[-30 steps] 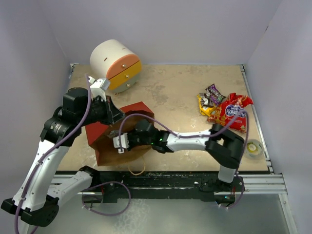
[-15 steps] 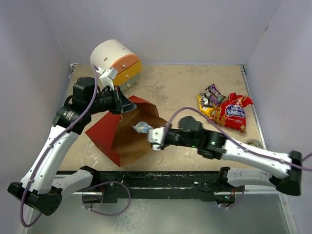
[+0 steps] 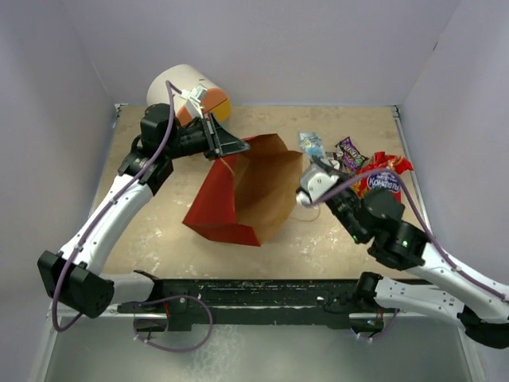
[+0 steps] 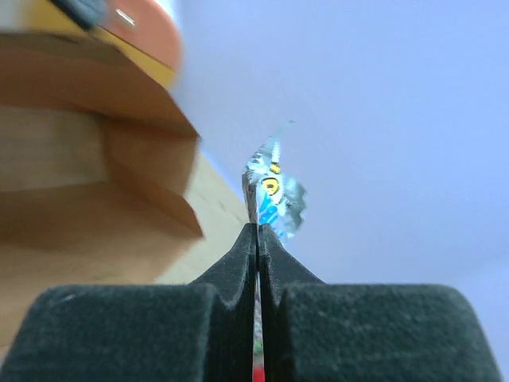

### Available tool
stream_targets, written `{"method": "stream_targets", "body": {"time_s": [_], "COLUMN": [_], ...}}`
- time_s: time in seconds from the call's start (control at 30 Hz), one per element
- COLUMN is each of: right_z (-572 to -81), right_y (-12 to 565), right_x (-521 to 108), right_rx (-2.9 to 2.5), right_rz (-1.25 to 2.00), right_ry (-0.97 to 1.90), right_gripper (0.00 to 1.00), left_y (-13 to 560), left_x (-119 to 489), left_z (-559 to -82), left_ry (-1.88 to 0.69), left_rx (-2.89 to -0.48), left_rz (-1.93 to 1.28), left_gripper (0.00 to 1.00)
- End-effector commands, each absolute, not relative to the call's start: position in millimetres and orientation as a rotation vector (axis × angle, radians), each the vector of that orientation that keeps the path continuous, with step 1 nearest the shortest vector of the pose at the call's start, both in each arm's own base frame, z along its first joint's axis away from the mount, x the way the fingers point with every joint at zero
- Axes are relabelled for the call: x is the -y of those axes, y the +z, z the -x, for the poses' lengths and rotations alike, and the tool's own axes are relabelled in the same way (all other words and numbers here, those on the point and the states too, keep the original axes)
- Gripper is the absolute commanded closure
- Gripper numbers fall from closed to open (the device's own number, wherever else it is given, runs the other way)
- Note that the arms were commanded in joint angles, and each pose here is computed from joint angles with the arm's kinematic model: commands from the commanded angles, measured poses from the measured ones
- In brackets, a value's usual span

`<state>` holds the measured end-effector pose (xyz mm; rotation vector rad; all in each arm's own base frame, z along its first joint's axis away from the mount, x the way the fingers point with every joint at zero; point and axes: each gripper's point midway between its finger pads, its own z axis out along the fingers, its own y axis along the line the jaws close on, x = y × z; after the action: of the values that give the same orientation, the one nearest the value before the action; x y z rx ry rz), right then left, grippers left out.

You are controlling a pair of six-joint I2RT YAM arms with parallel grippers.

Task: Take the snacks out of the paper bag
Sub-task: Place the snack at the center of the board, then adjust the paper bag at the center of the board.

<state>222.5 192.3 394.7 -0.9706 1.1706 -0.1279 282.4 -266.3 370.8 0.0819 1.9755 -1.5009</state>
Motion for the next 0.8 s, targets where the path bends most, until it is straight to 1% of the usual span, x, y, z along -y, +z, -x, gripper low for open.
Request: {"method": "stream_targets", "body": {"time_s": [0.0,0.1,0.23,0.37,0.47,0.53,0.6,0.77], "right_z": [-280,-309,-340,-363,-376,-383,-387,-390], "right_y": [409,398,376,359,352,344,355,351], "right_x": [-131,-108,-85,-71,-62,-55,-47,-27], "right_rx": [-1.317,-1.388,-1.472,-1.523,-1.54,-1.567,-1.556,-1.586], "right_rz": [0.585,0.462,0.385,0.321,0.264,0.236,0.189,0.122], "right_ry": [-0.314,-0.345,-0.416,-0.392,-0.37,-0.367,-0.367,-0.378], "right_gripper": [1.0,1.0,1.0,1.0,1.0,1.0,1.0,1.0], "left_y": [429,435,435,434,434,438,449,459], "left_x": [280,286,286,278,287,298,308,333], "left_z": [-289,-294,-299,-305,-312,-316,-316,-311], "left_ry": [-1.682,-1.736,-1.775,-1.82,-1.879,-1.917,-1.97,-2.119], "left_rx": [-1.792,-1.782,-1.785,-1.767,-1.749,-1.757,-1.738,-1.685], "left_rz": [-0.129,-0.117,-0.074,0.022,0.087,0.052,0.0,-0.025], "left_gripper": [1.0,1.0,1.0,1.0,1.0,1.0,1.0,1.0]}}
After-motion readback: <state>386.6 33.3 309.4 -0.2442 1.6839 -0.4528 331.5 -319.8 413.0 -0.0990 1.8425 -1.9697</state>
